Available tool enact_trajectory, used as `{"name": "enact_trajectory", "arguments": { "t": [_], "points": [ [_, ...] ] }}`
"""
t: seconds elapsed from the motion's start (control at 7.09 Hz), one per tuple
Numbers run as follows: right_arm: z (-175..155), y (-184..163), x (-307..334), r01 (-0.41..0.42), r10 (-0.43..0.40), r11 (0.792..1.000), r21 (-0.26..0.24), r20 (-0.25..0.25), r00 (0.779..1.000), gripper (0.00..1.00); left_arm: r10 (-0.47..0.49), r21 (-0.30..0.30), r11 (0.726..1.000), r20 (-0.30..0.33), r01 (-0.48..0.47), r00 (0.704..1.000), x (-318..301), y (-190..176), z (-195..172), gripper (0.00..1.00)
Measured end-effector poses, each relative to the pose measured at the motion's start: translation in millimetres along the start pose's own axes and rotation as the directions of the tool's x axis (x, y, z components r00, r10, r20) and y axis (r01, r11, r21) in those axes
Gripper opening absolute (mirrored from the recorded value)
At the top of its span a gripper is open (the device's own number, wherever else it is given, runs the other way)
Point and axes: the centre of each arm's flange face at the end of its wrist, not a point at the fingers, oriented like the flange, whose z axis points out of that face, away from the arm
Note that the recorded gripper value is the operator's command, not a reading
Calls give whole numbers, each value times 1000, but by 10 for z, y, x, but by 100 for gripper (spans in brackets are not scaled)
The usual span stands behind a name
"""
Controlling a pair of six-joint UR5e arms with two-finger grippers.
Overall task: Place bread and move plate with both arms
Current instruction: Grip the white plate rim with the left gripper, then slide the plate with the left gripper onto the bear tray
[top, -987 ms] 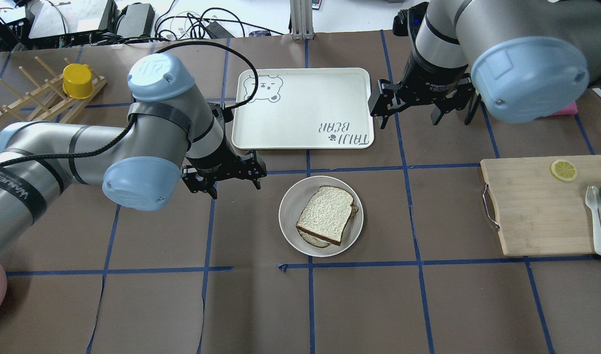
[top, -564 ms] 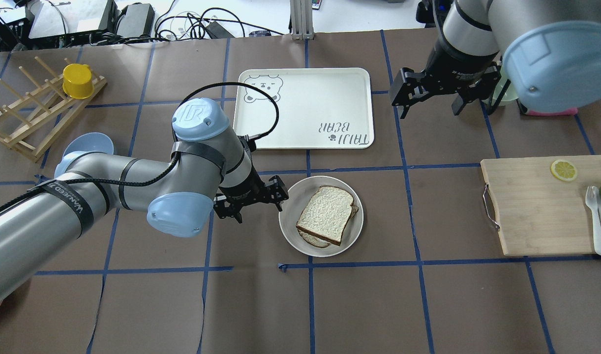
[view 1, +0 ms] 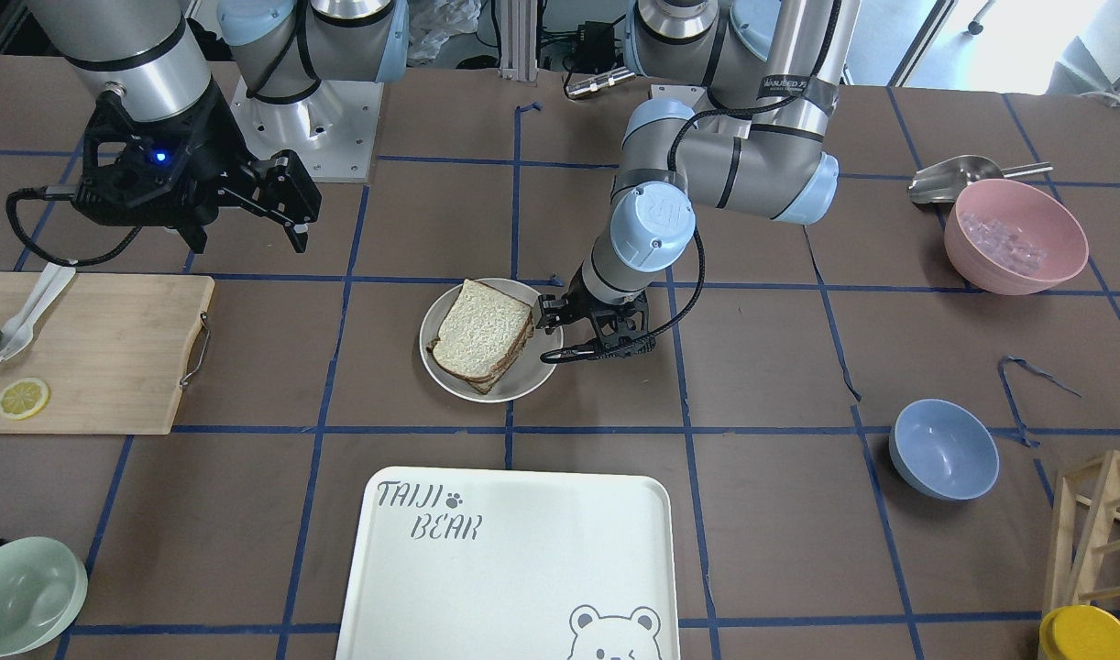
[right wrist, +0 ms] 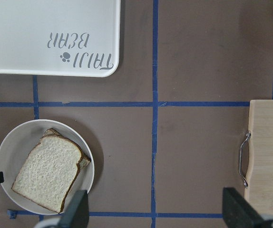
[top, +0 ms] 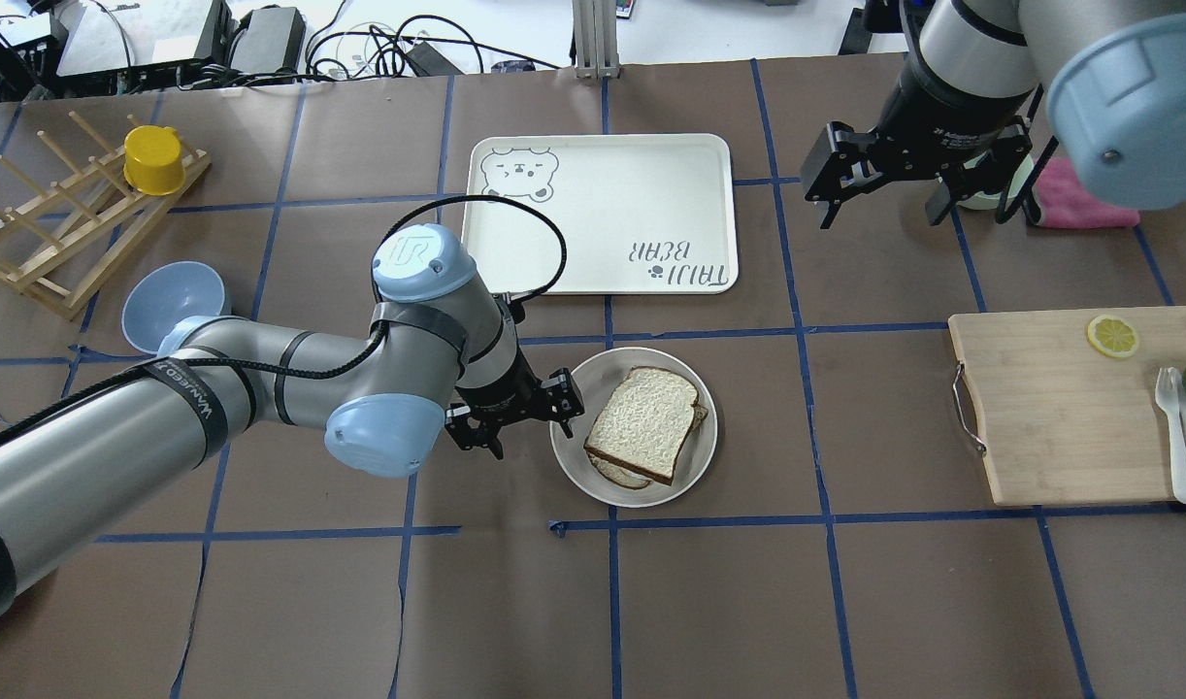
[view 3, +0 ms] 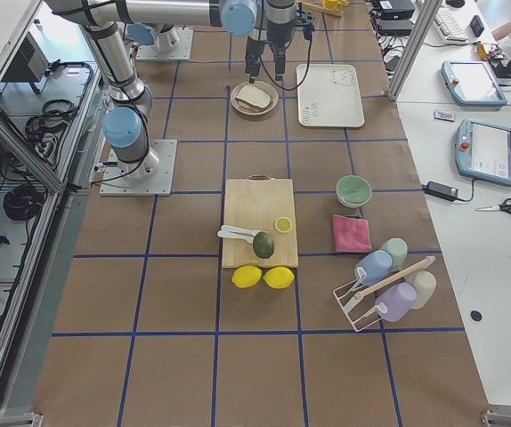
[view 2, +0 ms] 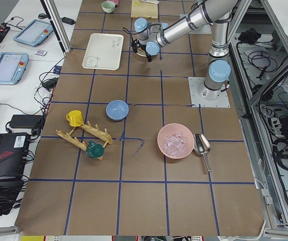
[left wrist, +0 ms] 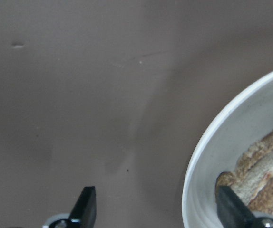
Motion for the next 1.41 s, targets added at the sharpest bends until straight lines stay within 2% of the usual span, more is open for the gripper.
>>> {"name": "enact_trajectory", "arguments": {
  "t": [0.28, 0.56, 0.71, 1.41],
  "points": [
    [-67, 65, -9, 3, -3, 1000, 2, -2, 1000, 100, 6, 4, 1000, -2, -6, 1000, 16, -28, 64, 35],
    [-104, 100, -25, 6, -6, 1000, 7, -1, 1000, 100, 11, 7, 1000, -3, -11, 1000, 27, -42, 82, 5],
    [-111, 108, -27, 7, -7, 1000, 8, -1, 1000, 100, 15, 10, 1000, -4, -15, 1000, 31, -44, 74, 0],
    [-137, 128, -31, 7, -7, 1000, 14, -1, 1000, 100, 38, 74, 997, -31, -35, 999, 57, -19, -223, 0]
  ]
}}
